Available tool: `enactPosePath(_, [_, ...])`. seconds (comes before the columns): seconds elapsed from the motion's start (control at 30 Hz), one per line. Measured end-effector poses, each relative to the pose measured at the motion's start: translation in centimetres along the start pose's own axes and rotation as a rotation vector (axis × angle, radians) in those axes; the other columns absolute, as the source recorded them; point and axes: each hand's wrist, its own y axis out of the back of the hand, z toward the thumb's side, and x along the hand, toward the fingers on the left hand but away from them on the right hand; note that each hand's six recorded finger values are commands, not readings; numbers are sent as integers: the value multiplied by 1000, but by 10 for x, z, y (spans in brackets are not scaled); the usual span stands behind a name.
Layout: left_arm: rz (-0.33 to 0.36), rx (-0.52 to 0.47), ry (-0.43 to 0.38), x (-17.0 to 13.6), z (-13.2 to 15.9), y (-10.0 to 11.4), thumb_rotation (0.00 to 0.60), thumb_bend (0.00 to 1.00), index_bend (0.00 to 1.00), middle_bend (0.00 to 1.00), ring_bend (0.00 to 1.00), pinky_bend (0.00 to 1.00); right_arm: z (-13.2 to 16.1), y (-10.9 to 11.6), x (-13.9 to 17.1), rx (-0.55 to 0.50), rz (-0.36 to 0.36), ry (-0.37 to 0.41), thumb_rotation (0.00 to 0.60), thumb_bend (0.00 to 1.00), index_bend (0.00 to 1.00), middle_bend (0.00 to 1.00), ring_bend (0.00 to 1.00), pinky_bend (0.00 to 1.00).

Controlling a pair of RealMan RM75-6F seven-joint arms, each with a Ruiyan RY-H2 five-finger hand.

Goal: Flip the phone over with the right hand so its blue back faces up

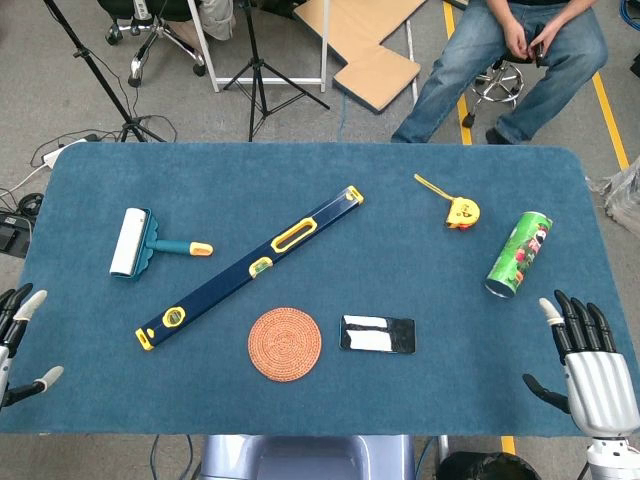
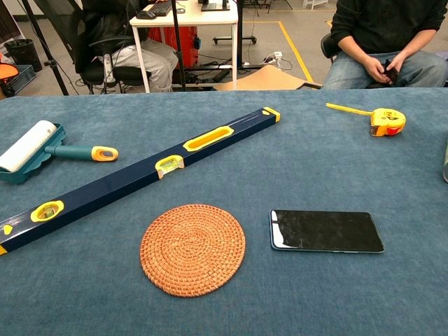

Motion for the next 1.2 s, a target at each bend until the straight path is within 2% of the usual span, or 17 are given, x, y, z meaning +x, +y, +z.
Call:
enactPosePath(0.3, [-5,-1,1,-2,0,0,600,0,0,0,0,0,3,-8,-2,-2,30,9,600,0,51,0,0,0])
enactPosePath(0.5, [-1,3,11,1,0,0,600,0,0,0,0,0,19,-32,-15,9,124,74,600,0,90,20,0,0])
enactPosePath(0.7, [-16,37,41,9,-3,-7,600,0,0,0,0,0,63,-71,-49,44,286,229,600,0,135,96,0,0])
enactPosePath(0.83, [-12,63,64,14,-4,-10,600,0,0,0,0,0,111,-101,-77,75,382,355,600,0,206,161,0,0])
enactPosePath(0.93, [-14,65,73,16,-5,-12,600,0,0,0,0,0,139,-118,-91,97,404,397,600,0,227,182,0,0])
enactPosePath(1.2, [-46,67,91,21,-10,-18,600,0,0,0,0,0,177,-151,-108,217,408,413,600,0,251,197,0,0])
